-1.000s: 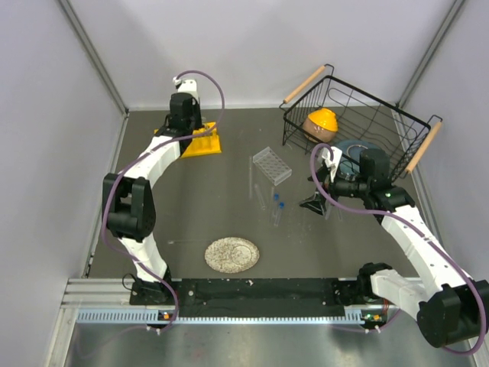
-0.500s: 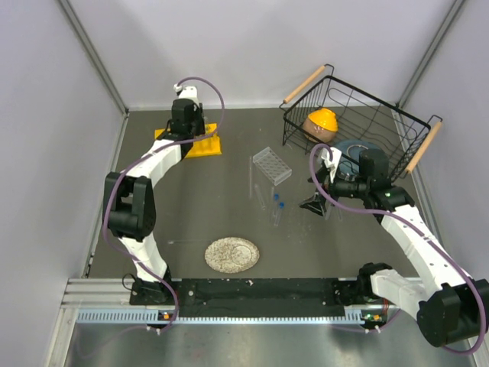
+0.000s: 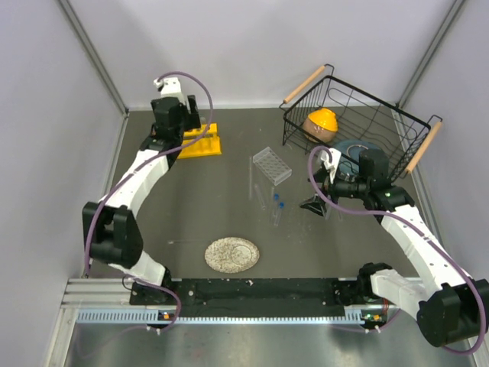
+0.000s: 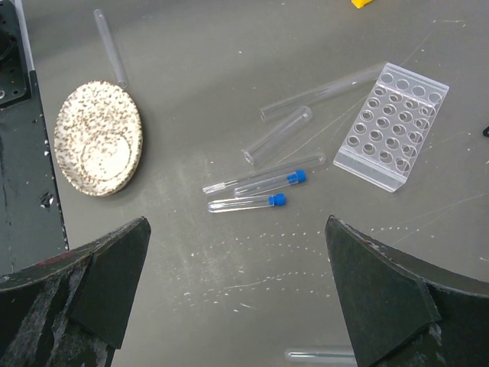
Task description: Organize the chemistry lab equipment
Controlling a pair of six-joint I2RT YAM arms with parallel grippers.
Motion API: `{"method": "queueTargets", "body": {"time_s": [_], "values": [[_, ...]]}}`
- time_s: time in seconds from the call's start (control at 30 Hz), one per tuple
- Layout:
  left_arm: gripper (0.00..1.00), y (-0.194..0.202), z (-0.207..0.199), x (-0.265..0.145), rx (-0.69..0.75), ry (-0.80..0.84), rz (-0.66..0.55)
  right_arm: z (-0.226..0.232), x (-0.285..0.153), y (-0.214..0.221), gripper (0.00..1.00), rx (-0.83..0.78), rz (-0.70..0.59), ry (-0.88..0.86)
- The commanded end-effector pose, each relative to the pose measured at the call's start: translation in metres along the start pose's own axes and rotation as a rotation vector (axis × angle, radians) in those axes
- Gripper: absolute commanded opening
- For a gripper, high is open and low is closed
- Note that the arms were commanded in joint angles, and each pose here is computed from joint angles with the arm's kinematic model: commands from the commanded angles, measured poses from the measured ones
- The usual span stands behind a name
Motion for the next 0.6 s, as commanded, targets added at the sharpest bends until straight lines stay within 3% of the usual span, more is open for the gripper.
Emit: {"method": "queueTargets", "body": {"time_s": [0.0, 0.27, 0.4, 0.57], "values": [[0.80, -0.039, 0.017, -0.041, -0.059, -0.047, -0.130, 0.000, -0.002, -0.005, 0.99, -0.061, -0.023, -0.012], [0.90, -0.049, 0.037, -0.113, -0.151, -0.062, -0.195, 0.001, -0.005, -0.001, 0.99, -0.101, -0.029, -0.010], [0.99, -0.026, 0.046, -0.151, -0.209, -0.054, -0.199, 0.001, -0.009, -0.001, 0.99, -0.098, -0.045, -0.012], [0.99, -0.003, 0.051, -0.203, -0.282, 0.030, -0.232, -0.001, -0.013, 0.001, 0.99, -0.079, -0.062, -0.022]]}}
Point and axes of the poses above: each gripper's point midway between its finger pads, its own x axis out along the fingers, its own z axis along the line the jaws close on, y = z × x, the point moved 8 cm from there along -x, back along the fingers, and after that the axes turned 6 degrees about x, right-handed, at the moved point
